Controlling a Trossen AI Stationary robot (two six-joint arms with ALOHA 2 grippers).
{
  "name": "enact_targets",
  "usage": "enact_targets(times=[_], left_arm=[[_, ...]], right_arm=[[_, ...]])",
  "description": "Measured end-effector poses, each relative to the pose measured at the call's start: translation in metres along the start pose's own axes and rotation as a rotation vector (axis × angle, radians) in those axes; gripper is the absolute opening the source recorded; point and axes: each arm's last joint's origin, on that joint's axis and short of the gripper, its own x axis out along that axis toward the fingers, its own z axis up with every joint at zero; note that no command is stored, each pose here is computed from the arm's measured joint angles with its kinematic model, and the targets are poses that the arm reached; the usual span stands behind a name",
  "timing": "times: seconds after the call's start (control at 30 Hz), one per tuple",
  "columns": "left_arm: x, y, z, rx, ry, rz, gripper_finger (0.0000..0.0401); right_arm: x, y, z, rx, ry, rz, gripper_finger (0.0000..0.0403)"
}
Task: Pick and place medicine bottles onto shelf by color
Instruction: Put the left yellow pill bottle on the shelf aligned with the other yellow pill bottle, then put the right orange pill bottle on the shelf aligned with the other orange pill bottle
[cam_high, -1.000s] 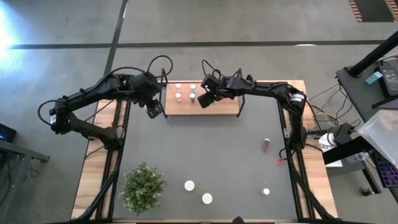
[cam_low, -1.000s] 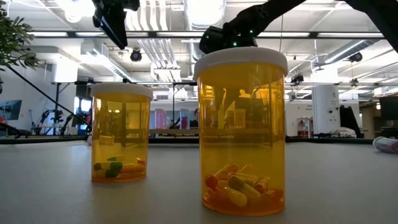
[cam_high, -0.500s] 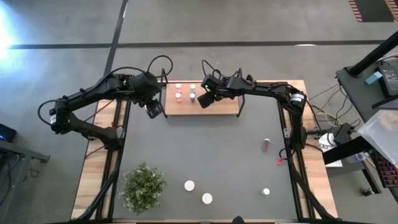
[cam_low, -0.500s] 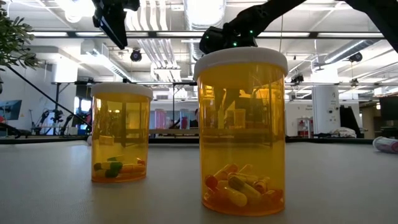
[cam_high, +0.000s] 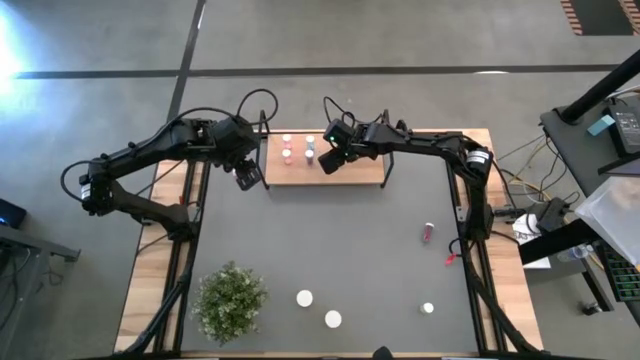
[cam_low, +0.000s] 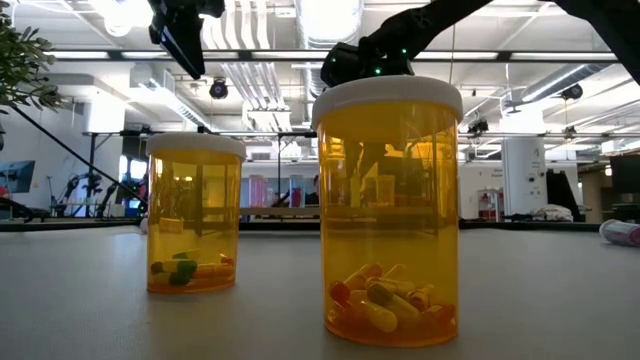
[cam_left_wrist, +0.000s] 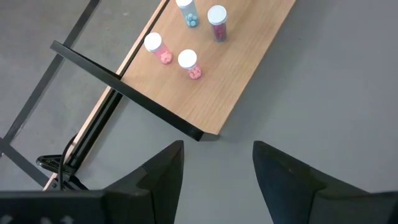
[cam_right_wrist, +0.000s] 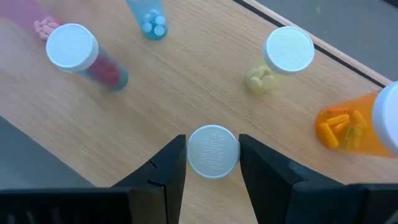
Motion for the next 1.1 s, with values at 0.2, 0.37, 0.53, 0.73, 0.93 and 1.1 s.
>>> enact_targets(times=[0.2, 0.37, 0.53, 0.73, 0.93, 1.1], left_arm=[[0.0, 0.0, 0.0, 0.0, 0.0, 0.0, 0.0176], [0.0, 0.0, 0.0, -0.001, 0.0, 0.0, 0.0176], [0.0, 0.0, 0.0, -0.001, 0.0, 0.0, 0.0176], [0.0, 0.0, 0.0, -0.001, 0.0, 0.0, 0.0176], [0.0, 0.0, 0.0, -0.001, 0.0, 0.0, 0.0176], [0.0, 0.0, 0.0, -0.001, 0.0, 0.0, 0.0176]], right_arm=[[0.0, 0.0, 0.0, -0.006, -0.001, 0.0, 0.0134], [0.0, 0.0, 0.0, -0.006, -0.002, -0.001, 0.0126], [0.0, 0.0, 0.0, -0.005, -0.005, 0.0, 0.0124], [0.0, 0.0, 0.001, -0.005, -0.006, 0.001, 0.0162], [0.0, 0.0, 0.001, -0.005, -0.003, 0.0, 0.0201], [-0.018, 0.001, 0.01, -0.023, -0.013, 0.002, 0.0219]])
